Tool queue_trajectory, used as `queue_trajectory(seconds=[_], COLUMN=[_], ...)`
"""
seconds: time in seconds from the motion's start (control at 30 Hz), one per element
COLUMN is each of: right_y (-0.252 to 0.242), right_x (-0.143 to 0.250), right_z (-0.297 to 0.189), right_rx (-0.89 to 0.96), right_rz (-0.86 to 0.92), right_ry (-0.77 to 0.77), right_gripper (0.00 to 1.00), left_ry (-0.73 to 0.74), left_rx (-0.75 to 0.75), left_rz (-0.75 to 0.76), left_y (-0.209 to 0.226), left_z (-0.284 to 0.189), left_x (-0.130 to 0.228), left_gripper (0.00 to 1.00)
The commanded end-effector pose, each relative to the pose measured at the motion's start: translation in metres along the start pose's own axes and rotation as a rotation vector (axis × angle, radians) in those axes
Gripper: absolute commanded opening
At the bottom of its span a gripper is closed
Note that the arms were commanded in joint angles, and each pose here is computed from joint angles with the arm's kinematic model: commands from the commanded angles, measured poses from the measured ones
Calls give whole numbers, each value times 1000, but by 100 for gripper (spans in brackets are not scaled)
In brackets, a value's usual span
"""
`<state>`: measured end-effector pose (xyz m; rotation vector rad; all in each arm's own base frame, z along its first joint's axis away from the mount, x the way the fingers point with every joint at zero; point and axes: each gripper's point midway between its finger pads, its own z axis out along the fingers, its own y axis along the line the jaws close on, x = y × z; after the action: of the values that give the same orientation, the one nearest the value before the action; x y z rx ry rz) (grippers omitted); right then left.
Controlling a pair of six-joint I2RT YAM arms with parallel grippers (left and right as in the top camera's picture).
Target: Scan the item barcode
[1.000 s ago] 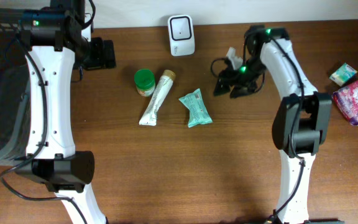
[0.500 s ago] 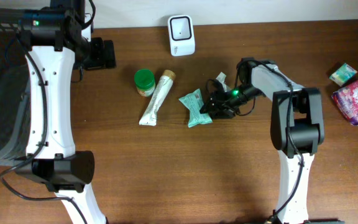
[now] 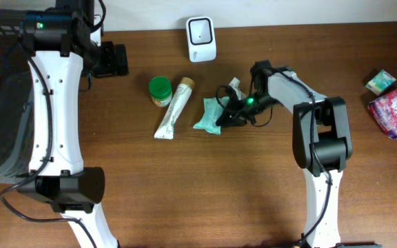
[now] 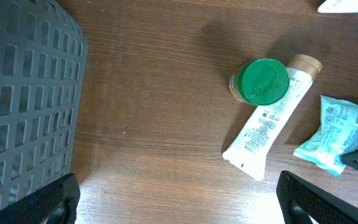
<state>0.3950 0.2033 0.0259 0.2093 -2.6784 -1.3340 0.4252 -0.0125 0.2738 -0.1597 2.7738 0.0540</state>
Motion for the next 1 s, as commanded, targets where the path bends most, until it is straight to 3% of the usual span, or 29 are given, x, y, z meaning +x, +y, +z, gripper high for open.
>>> queue_trajectory(seconds=[0.0, 0.1, 0.17, 0.2, 0.3, 0.33, 0.4, 0.43, 0.57, 0.7, 0.83, 0.97], right_y=[-7, -14, -1, 6, 21, 28, 42, 46, 67, 78, 55, 24], right_x=[-15, -14, -12, -8, 2, 5, 11, 13, 20, 1, -30, -23], right_z=[-32, -67, -76, -73, -54, -44, -26, -21, 10, 26, 40, 37], right_rx=[162, 389, 379, 348, 335, 337, 342, 343, 351, 351, 548, 758], right_rz=[18, 32, 41, 46, 2, -18, -54, -66, -145, -147, 3, 36], right_ry=[-39, -26, -18, -5, 56, 75, 112, 122, 159, 76, -105, -128], right_gripper=[4, 4, 4, 7, 30, 29, 8, 5, 4, 4, 4, 4], left_ry=[5, 5, 5, 5, 5, 5, 5, 5, 5, 5, 5, 5], left_rx=[-5, -4, -5, -4, -4, -5, -4, -3, -4, -4, -4, -4], left_rz=[-8, -8, -8, -8, -8, -8, -5, -5, -6, -6, -6, -6], left_y=[0, 0, 0, 0, 0, 0, -1, -1, -1, -1, -1, -1], left_z=[2, 2, 2, 2, 2, 2, 2, 2, 2, 2, 2, 2], left_x=[1, 1, 1, 1, 0, 1, 1, 1, 1, 1, 1, 1], left_gripper=[99, 99, 99, 99, 99, 99, 99, 99, 99, 99, 99, 99])
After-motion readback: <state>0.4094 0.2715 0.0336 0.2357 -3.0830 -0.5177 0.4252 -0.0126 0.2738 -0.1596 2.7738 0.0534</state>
